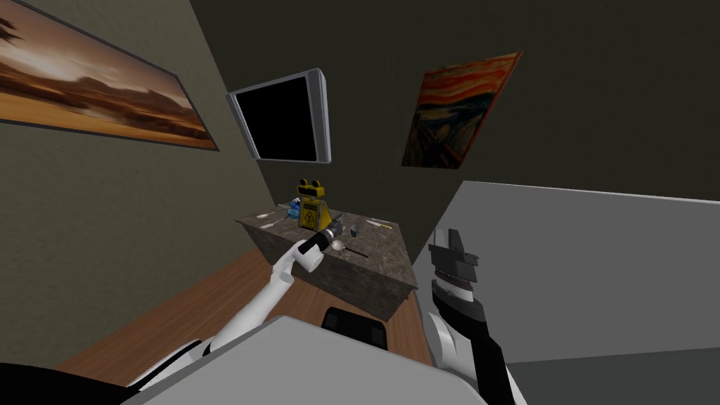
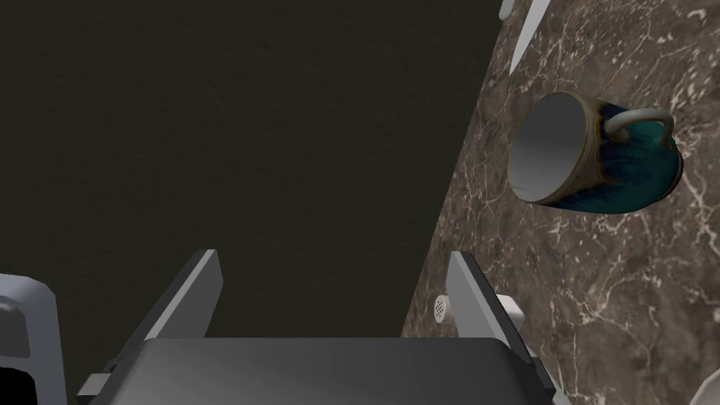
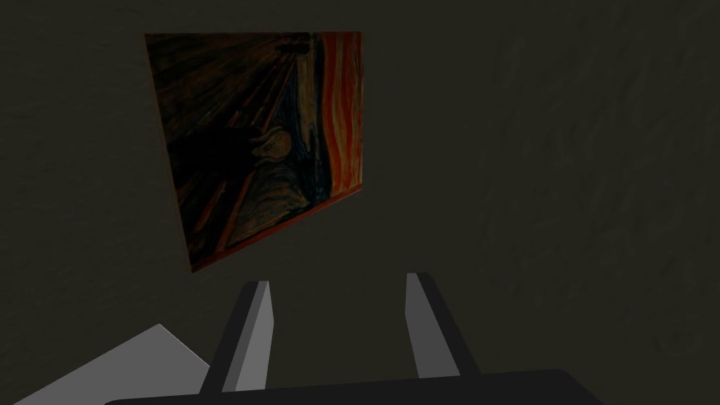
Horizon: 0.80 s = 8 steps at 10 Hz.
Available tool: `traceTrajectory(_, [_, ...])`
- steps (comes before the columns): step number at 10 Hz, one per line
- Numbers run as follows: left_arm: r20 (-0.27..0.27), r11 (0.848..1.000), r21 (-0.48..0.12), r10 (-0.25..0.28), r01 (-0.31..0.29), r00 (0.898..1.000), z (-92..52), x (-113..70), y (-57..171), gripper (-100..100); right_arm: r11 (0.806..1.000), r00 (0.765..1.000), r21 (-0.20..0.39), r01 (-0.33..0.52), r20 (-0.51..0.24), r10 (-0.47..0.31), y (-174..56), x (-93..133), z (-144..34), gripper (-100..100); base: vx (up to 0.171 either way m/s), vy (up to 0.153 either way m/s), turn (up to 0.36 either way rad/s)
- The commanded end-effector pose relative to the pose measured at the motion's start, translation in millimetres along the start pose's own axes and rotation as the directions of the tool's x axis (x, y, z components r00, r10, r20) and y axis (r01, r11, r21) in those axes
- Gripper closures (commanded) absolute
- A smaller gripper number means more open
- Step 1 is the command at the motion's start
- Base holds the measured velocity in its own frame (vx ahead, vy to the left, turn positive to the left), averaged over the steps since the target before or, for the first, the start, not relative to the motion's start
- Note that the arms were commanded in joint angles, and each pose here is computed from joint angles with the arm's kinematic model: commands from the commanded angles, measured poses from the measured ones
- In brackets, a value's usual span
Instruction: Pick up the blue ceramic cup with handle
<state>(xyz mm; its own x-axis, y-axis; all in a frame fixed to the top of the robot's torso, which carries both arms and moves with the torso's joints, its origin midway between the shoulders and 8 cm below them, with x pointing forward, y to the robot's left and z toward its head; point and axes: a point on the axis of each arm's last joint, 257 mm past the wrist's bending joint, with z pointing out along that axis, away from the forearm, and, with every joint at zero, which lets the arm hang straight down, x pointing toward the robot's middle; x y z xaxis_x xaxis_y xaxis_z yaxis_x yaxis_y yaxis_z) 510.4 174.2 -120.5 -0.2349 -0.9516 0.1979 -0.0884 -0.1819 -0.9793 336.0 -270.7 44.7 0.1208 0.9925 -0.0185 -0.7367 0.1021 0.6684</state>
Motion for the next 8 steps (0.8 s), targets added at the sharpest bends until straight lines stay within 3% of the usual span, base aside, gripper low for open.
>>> traceTrajectory(1, [0.013,0.999,-0.040,-0.010,0.010,1.000,2.0,-4.7,10,-100,1.000,1.000,0.000,0.000,0.000,0.000,0,0,0.0,0,0.008,-0.034,0.013])
traceTrajectory(5, [0.048,0.990,-0.138,-0.027,0.033,0.998,13.1,-16.4,30,-100,1.000,1.000,0.000,0.000,0.000,0.000,0,0,0.0,0,0.006,-0.046,0.010])
traceTrajectory(8, [0.088,0.975,-0.218,-0.029,0.048,0.996,22.1,-31.5,47,-100,1.000,1.000,0.000,0.000,0.000,0.000,0,0,0.0,0,0.004,-0.051,-0.007])
